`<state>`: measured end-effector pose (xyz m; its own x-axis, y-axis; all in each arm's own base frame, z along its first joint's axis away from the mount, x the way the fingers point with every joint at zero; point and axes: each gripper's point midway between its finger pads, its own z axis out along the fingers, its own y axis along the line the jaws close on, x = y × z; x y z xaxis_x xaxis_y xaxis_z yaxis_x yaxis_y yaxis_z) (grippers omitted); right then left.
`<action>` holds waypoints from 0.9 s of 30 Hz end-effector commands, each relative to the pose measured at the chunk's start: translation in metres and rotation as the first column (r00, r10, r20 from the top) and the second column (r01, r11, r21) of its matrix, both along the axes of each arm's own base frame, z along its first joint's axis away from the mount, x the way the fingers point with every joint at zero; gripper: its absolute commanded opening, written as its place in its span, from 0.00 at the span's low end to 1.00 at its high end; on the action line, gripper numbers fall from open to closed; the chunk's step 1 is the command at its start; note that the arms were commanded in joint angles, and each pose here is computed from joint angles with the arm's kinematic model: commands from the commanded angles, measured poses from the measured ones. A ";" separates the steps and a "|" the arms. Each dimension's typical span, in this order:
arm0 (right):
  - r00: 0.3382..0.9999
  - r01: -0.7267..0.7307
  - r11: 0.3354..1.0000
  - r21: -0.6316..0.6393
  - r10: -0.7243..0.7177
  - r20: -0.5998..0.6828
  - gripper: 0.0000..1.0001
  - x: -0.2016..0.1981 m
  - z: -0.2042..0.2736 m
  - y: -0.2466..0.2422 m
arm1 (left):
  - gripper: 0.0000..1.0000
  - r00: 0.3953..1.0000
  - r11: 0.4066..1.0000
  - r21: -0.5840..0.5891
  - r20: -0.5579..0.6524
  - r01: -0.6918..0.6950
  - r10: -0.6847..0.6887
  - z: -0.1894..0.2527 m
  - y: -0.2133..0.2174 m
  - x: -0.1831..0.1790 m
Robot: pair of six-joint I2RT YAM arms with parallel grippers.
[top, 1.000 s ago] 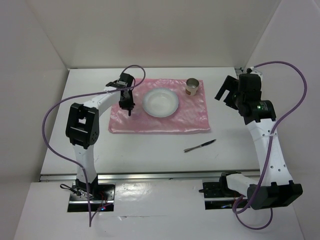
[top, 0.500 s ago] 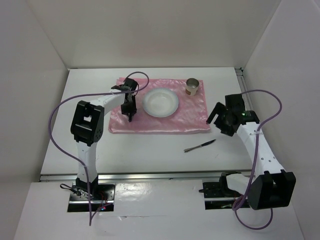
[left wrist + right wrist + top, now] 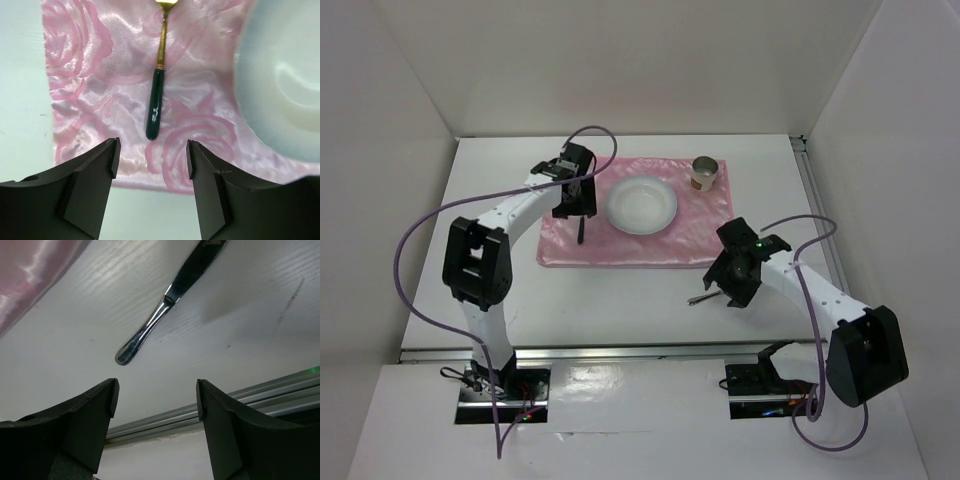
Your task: Set the dinner table for one person
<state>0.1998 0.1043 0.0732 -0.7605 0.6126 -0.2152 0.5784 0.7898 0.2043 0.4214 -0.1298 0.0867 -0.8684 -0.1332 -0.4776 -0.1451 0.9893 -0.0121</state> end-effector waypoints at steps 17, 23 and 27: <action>0.977 0.192 0.980 -0.046 -0.195 -0.088 0.67 0.021 -0.053 0.023 | 0.74 0.942 0.965 -0.134 0.284 0.225 -0.181 0.147 -0.042 -0.094; 0.957 0.247 0.964 -0.098 -0.259 -0.130 0.62 0.014 -0.067 0.019 | 0.74 0.938 0.973 -0.091 0.300 0.211 -0.175 0.153 -0.030 -0.098; 0.953 0.270 0.958 -0.099 -0.281 -0.114 0.62 0.013 -0.071 0.016 | 0.74 0.933 0.972 -0.086 0.309 0.219 -0.183 0.156 -0.029 -0.099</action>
